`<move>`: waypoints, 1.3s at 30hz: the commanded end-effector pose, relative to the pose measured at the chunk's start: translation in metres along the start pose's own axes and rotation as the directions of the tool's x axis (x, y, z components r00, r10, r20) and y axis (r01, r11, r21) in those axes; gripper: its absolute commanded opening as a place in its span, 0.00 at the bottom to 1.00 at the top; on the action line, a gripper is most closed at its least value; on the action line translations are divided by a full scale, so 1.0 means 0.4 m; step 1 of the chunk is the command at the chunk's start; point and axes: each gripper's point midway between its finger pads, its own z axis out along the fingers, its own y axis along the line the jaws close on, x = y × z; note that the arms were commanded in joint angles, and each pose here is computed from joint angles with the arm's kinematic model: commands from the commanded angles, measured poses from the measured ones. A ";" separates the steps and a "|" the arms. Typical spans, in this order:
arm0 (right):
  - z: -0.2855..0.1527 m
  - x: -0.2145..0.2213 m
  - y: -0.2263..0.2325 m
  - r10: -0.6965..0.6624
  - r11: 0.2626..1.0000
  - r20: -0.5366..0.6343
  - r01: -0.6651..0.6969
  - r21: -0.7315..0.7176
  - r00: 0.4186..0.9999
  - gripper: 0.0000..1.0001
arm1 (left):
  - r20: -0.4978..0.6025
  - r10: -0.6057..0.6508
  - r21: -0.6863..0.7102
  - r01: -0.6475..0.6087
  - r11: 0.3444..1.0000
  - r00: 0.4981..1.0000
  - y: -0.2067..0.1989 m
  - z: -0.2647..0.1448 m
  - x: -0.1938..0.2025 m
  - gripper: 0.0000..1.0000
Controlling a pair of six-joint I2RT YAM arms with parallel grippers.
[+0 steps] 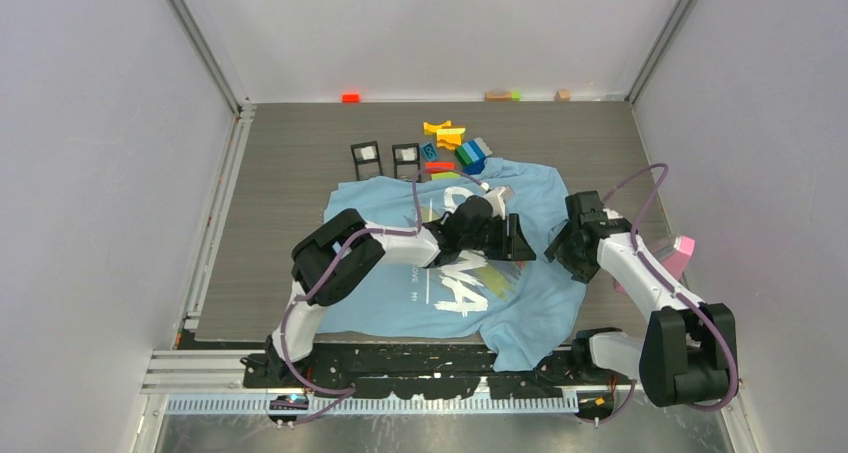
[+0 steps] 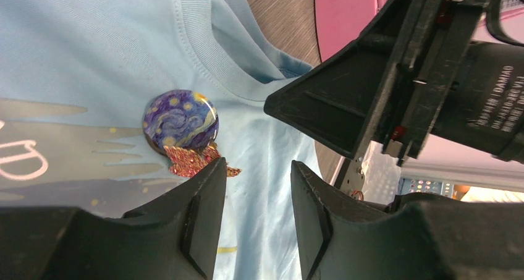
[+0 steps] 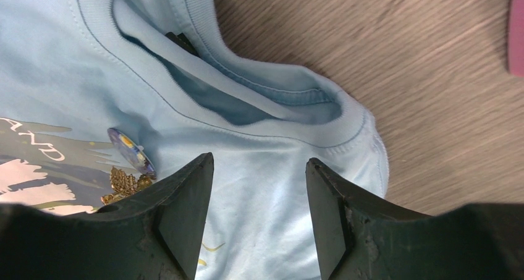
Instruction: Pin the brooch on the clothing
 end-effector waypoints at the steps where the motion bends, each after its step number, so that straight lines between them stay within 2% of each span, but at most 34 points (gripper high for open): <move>1: -0.049 -0.069 -0.013 0.015 0.999 0.114 -0.018 0.032 0.993 0.64 | 0.000 0.083 0.045 -0.083 0.995 0.997 -0.039 0.029 -0.004 0.45; 8: -0.116 -0.131 -0.042 0.070 0.995 0.248 -0.086 0.055 0.966 0.69 | -0.046 0.080 0.048 -0.078 0.996 0.996 -0.020 0.058 0.036 0.46; 11: -0.143 -0.148 -0.044 0.087 0.994 0.287 -0.101 0.036 0.954 0.72 | -0.033 0.095 0.046 -0.094 0.995 0.995 -0.025 0.052 0.029 0.47; 13: -0.155 -0.153 -0.042 0.086 0.995 0.297 -0.097 0.024 0.951 0.73 | -0.013 0.131 0.036 -0.130 0.991 0.991 -0.034 0.036 0.014 0.54; 16: -0.169 -0.160 -0.032 0.074 0.997 0.310 -0.075 -0.008 0.948 0.74 | 0.013 0.186 -0.005 -0.186 0.982 0.982 -0.038 -0.005 -0.014 0.71; 20: -0.211 -0.188 -0.005 0.027 0.998 0.356 -0.002 -0.071 0.934 0.74 | 0.085 0.214 -0.040 -0.211 0.977 0.973 -0.044 -0.104 -0.089 0.85; 24: -0.274 -0.229 0.029 0.006 0.989 0.419 0.057 -0.139 0.908 0.75 | 0.153 0.271 -0.242 -0.230 0.943 0.950 0.041 -0.258 -0.177 0.93; 29: -0.369 -0.276 0.081 0.013 0.959 0.504 0.132 -0.252 0.864 0.75 | 0.216 0.280 -0.468 -0.152 0.871 0.935 0.122 -0.558 -0.274 0.99; 31: -0.415 -0.291 0.098 0.011 0.940 0.545 0.178 -0.293 0.838 0.75 | 0.214 0.314 -0.557 -0.148 0.817 0.925 0.148 -0.686 -0.302 1.00; 35: -0.509 -0.313 0.120 0.028 0.895 0.628 0.260 -0.363 0.778 0.75 | 0.240 0.341 -0.758 -0.044 0.651 0.909 0.198 -0.982 -0.345 1.00; 39: -0.566 -0.320 0.120 0.033 0.865 0.693 0.326 -0.380 0.720 0.76 | 0.311 0.354 -0.832 0.073 0.549 0.882 0.206 -1.206 -0.336 1.00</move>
